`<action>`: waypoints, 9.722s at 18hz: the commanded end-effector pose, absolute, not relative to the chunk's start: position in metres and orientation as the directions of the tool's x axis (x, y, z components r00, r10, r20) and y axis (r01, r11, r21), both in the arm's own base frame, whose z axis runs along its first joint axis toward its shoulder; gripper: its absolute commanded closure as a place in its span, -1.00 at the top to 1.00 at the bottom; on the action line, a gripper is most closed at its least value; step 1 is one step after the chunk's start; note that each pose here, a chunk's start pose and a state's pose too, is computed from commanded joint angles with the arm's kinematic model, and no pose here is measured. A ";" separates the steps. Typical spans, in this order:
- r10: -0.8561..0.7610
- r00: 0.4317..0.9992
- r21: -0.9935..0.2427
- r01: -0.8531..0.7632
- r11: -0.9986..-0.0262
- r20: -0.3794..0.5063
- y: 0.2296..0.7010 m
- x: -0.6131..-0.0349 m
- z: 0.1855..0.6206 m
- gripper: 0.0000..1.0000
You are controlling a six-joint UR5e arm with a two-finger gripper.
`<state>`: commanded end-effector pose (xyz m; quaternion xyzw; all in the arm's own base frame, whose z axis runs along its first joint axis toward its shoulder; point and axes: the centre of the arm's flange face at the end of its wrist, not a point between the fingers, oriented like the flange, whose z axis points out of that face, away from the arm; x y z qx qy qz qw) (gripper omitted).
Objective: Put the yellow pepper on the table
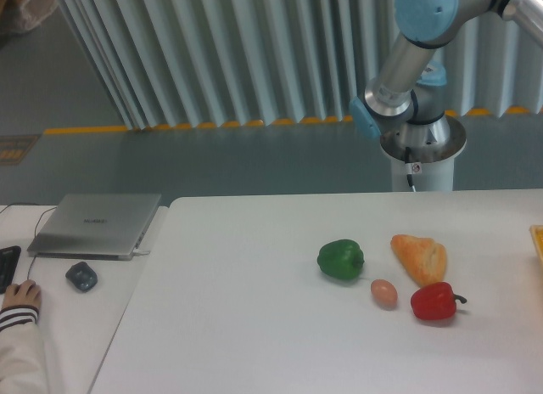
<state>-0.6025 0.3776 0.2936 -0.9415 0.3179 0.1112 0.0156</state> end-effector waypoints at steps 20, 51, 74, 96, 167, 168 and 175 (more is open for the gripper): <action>-0.567 0.808 0.017 -0.572 -0.820 -0.161 0.372 -0.574 0.334 0.06; -0.657 0.732 -0.218 -0.622 -0.752 0.178 0.489 -0.345 0.371 0.06; -0.632 0.773 0.109 -0.633 -0.766 0.052 0.540 -0.262 0.339 0.15; -0.358 0.932 -0.148 -0.363 -0.920 -0.057 0.603 -0.280 0.356 0.13; -0.684 0.728 0.120 -0.676 -0.727 -0.050 0.490 -0.336 0.430 1.00; -0.695 0.719 0.120 -0.687 -0.716 -0.029 0.479 -0.346 0.433 1.00; -0.753 0.657 0.084 -0.753 -0.653 0.036 0.402 -0.389 0.461 1.00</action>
